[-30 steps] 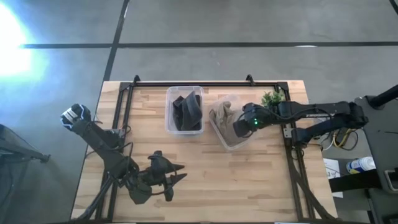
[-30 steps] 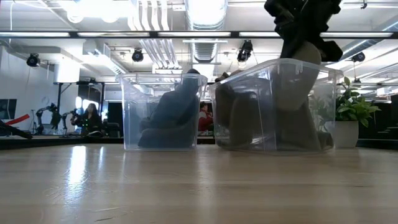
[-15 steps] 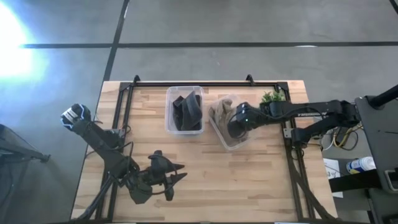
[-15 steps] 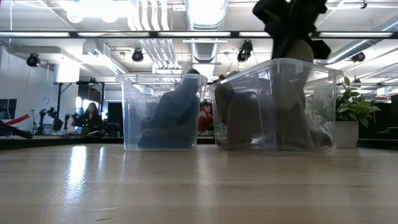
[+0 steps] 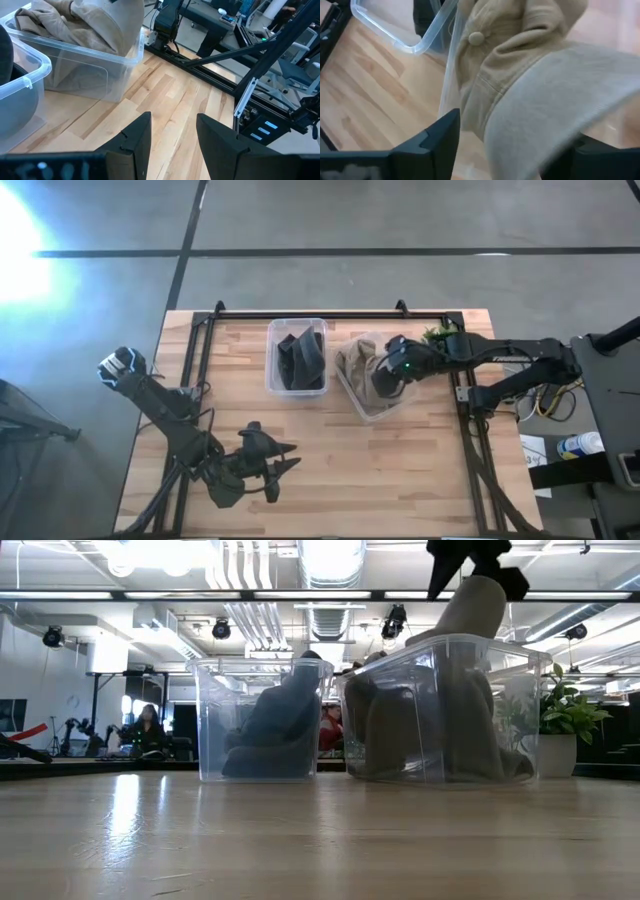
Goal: Pick & Place hat
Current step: Put the brown hat into the right transparent bin
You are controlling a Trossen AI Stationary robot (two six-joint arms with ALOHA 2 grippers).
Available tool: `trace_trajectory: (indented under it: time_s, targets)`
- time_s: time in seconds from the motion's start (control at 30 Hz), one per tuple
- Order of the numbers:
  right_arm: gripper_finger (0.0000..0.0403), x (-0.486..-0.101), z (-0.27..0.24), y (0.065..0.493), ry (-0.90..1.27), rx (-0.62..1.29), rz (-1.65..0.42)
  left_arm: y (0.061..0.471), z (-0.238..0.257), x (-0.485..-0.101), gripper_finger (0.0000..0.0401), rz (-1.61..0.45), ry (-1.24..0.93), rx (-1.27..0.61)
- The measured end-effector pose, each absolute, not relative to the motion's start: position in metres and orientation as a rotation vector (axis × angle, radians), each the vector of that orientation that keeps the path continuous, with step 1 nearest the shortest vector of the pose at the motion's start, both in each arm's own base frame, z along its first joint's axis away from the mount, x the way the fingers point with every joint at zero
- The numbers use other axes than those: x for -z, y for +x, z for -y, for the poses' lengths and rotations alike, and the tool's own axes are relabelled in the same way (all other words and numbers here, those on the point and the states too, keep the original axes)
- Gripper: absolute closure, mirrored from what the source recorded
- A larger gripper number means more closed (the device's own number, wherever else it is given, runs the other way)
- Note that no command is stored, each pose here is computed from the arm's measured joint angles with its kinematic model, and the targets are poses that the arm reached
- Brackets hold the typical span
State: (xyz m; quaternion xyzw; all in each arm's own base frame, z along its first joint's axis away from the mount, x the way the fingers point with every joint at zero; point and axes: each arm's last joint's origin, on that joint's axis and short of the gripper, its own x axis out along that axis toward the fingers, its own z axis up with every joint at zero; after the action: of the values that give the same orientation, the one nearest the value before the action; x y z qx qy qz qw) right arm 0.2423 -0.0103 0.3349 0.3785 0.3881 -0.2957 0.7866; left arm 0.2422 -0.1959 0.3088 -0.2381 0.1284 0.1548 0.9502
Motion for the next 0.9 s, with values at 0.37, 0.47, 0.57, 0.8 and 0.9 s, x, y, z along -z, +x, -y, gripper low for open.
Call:
trace_trajectory:
  time_s: [0.37, 0.47, 0.57, 0.8, 0.9]
  targets:
    - [0.0188, -0.386, 0.012, 0.227, 0.683, 0.618, -0.809, 0.242, 0.196, -0.309, 0.0250, -0.261, -0.488, -0.315]
    - [0.0188, -0.399, 0.013, 0.227, 0.620, 0.629, -0.749, 0.242, 0.196, -0.309, 0.0250, -0.260, -0.489, -0.315]
    - [0.0188, -0.408, 0.015, 0.232, 0.537, 0.645, -0.701, 0.242, 0.196, -0.309, 0.0250, -0.261, -0.489, -0.314]
    - [0.0188, -0.377, 0.040, 0.287, 0.529, 0.637, -0.774, 0.242, 0.196, -0.309, 0.0250, -0.261, -0.488, -0.314]
    - [0.0188, -0.344, 0.060, 0.312, 0.521, 0.697, -0.892, 0.242, 0.196, -0.309, 0.0250, -0.260, -0.490, -0.314]
